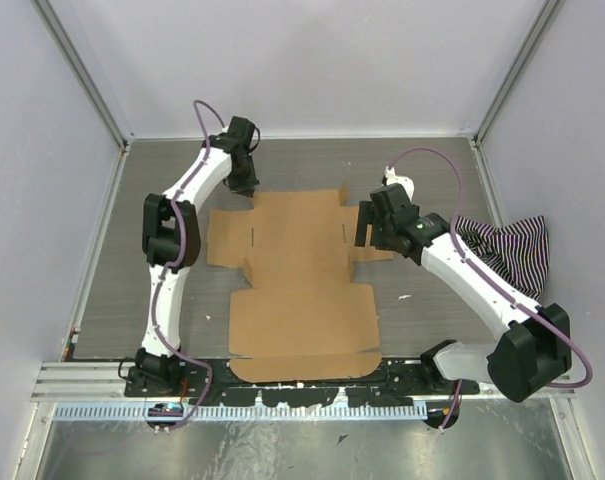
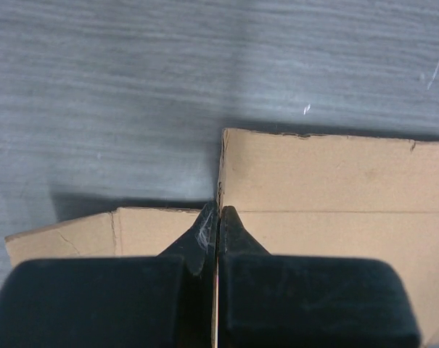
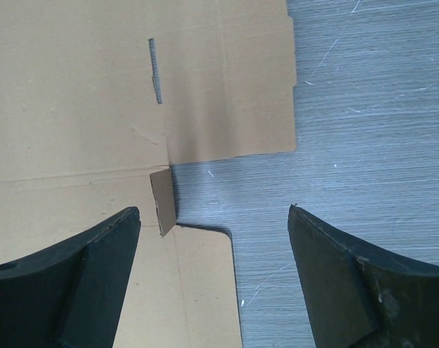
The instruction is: Fold the paper box
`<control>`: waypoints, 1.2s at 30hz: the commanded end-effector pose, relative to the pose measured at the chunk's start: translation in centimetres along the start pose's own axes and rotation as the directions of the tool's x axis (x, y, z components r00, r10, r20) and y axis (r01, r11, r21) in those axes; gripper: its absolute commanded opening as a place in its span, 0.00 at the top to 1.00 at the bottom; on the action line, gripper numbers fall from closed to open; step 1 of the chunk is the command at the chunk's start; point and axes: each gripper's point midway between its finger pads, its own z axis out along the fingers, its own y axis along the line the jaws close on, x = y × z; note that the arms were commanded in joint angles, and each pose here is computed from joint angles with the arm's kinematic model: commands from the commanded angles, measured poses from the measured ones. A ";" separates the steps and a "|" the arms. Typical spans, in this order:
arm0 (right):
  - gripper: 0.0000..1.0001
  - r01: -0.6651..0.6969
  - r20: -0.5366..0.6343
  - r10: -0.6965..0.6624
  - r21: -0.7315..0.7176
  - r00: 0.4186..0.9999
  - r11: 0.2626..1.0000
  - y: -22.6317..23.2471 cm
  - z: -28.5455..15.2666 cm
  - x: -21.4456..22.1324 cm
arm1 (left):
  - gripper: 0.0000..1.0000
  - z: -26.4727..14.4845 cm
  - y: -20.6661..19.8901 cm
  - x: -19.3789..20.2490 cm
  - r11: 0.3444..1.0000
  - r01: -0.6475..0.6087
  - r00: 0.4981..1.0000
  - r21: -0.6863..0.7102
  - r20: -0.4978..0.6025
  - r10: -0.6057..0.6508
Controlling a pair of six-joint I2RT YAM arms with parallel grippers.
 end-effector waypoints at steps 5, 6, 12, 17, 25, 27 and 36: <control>0.12 -0.017 0.101 0.020 -0.034 0.995 0.999 0.1 -1.7 -4.7 | 1.00 -9.2 -1.6 -3.9 0.985 -0.055 0.957 0.163 0.289 0.005; 0.12 -0.016 0.108 0.020 -0.034 0.994 0.999 0.1 -1.8 -5.2 | 1.00 -10.0 -1.7 -4.2 0.982 -0.065 0.947 0.180 0.323 0.004; 0.13 0.000 0.162 0.006 -0.038 0.987 0.999 0.4 -2.6 -8.5 | 1.00 -13.7 -1.1 -4.4 0.975 -0.120 0.826 0.184 0.563 -0.004; 0.13 0.016 0.232 0.002 -0.074 0.973 0.997 1.2 -4.6 -11.8 | 1.00 -18.3 -1.1 -3.1 0.967 -0.193 0.626 0.166 0.780 -0.009; 0.26 0.056 0.249 -0.012 -0.170 0.968 0.984 3.8 -5.5 -14.4 | 1.00 -22.3 -2.8 0.4 0.921 -0.362 0.383 0.142 0.924 0.008; 0.31 0.059 0.236 -0.019 -0.163 0.972 0.985 3.8 -5.1 -14.5 | 1.00 -23.2 -3.0 1.1 0.909 -0.390 0.323 0.148 0.946 -0.015; 0.40 0.075 0.194 -0.051 -0.116 0.980 0.990 3.4 -3.8 -14.3 | 1.00 -25.8 -3.4 3.0 0.860 -0.496 0.155 0.118 0.987 -0.046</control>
